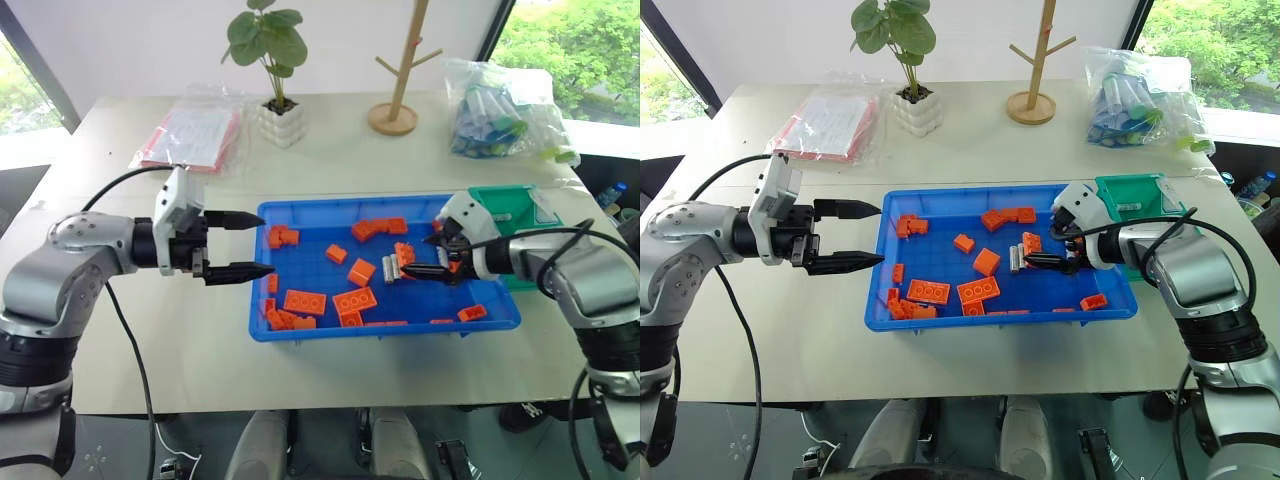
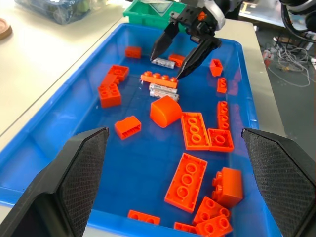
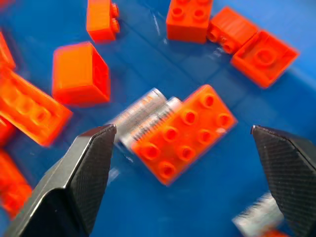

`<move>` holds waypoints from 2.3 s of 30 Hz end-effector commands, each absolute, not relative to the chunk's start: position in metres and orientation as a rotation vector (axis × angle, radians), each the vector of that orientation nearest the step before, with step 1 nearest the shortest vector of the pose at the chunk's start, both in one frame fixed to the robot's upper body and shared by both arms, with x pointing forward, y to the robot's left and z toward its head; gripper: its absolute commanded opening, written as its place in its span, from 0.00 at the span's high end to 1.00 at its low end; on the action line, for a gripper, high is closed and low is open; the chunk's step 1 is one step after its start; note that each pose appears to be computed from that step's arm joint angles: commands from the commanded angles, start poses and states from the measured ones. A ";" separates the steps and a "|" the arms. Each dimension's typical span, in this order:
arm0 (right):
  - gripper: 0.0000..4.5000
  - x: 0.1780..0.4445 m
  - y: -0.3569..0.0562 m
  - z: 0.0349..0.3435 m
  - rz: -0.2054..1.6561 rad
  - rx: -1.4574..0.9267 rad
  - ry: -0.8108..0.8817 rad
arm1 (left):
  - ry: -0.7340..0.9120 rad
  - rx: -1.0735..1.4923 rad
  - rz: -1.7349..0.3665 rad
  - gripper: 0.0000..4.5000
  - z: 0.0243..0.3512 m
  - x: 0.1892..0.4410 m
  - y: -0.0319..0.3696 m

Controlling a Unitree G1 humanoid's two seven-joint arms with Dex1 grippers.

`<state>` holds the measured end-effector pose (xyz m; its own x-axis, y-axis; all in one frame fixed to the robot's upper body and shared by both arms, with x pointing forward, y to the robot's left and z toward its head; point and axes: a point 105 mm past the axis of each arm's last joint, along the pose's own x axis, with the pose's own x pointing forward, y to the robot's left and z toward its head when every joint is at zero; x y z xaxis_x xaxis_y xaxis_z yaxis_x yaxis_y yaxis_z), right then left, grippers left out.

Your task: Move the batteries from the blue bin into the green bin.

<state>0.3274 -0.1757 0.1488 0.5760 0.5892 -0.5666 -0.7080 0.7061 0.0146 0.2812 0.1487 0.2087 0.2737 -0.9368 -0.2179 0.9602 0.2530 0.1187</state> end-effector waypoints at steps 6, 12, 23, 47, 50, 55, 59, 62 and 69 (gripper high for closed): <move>0.01 0.323 -0.176 0.161 0.806 -0.401 0.446 | 0.054 0.269 -1.275 0.00 0.223 0.279 0.150; 0.01 0.328 -0.182 0.176 0.914 -0.516 0.377 | 0.043 0.265 -1.278 0.00 0.224 0.282 0.148; 0.01 0.333 -0.180 0.169 1.241 -0.785 0.347 | 0.027 0.256 -1.267 0.00 0.224 0.281 0.147; 0.01 0.308 -0.181 0.162 0.631 -0.073 0.711 | 0.024 0.256 -1.334 0.00 0.228 0.275 0.139; 0.01 0.318 -0.184 0.155 0.556 0.038 0.700 | 0.020 0.258 -1.355 0.00 0.229 0.276 0.136; 0.01 0.331 -0.187 0.152 0.489 0.152 0.692 | 0.020 0.264 -1.391 0.00 0.229 0.276 0.131; 0.01 0.339 -0.188 0.149 0.440 0.180 0.708 | 0.014 0.268 -1.392 0.00 0.231 0.276 0.131; 0.01 0.341 -0.186 0.143 0.428 0.197 0.732 | 0.011 0.268 -1.390 0.00 0.231 0.276 0.130; 0.01 0.340 -0.174 0.136 0.452 0.193 0.757 | 0.012 0.271 -1.371 0.00 0.230 0.276 0.132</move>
<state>0.3403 -0.1801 0.1341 0.6469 0.4375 -0.6246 -0.3042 0.8991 0.3148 0.2781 0.1323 0.2214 0.1951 -0.9639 -0.1810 0.9758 0.1722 0.1346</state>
